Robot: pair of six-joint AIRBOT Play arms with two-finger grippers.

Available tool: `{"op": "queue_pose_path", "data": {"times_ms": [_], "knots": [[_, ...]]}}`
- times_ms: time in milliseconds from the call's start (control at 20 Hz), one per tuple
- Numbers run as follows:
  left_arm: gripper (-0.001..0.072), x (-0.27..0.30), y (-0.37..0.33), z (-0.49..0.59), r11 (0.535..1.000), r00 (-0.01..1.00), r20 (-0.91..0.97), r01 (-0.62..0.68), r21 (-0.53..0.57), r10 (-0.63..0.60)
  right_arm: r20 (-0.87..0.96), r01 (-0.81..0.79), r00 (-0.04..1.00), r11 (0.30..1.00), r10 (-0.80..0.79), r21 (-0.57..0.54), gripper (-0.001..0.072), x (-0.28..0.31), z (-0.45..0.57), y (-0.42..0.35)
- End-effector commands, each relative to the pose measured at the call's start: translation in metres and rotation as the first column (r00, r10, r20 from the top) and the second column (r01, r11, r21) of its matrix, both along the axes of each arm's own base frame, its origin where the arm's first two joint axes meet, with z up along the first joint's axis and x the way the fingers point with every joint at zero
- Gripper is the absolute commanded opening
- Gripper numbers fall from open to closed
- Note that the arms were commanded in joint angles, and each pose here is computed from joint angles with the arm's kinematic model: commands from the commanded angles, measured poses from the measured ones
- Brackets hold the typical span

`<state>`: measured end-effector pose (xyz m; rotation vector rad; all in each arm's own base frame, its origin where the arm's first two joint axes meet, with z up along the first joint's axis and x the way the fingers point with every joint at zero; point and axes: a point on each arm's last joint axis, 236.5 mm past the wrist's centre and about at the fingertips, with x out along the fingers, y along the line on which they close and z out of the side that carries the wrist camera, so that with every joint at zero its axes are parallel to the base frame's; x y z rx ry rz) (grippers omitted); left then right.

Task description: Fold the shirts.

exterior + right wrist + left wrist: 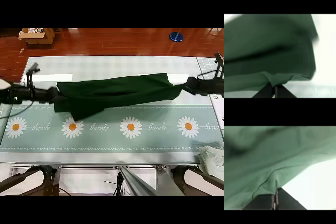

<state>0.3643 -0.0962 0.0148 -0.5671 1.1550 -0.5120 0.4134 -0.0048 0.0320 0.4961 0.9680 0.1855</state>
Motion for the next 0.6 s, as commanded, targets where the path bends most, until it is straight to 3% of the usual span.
{"op": "queue_pose_path", "data": {"times_ms": [0, 200, 550], "knots": [[0.0021, 0.049, 0.006, 0.021, 0.998, 0.996, 0.058, -0.061, -0.021, 0.062, 0.169, 0.103, 0.981, 0.994, -0.097, -0.028, 0.0024, 0.060, 0.012, 0.007], [0.0021, 0.086, 0.009, 0.006, 0.996, 0.997, 0.029, -0.073, -0.052, 0.075, 0.206, 0.227, 0.953, 0.974, -0.220, -0.011, 0.0024, 0.099, -0.007, -0.007], [0.0022, 0.125, 0.010, -0.042, 0.989, 0.993, -0.066, -0.100, -0.111, 0.093, 0.176, 0.211, 0.963, 0.977, -0.205, -0.016, 0.0024, 0.147, -0.043, -0.006]]}}
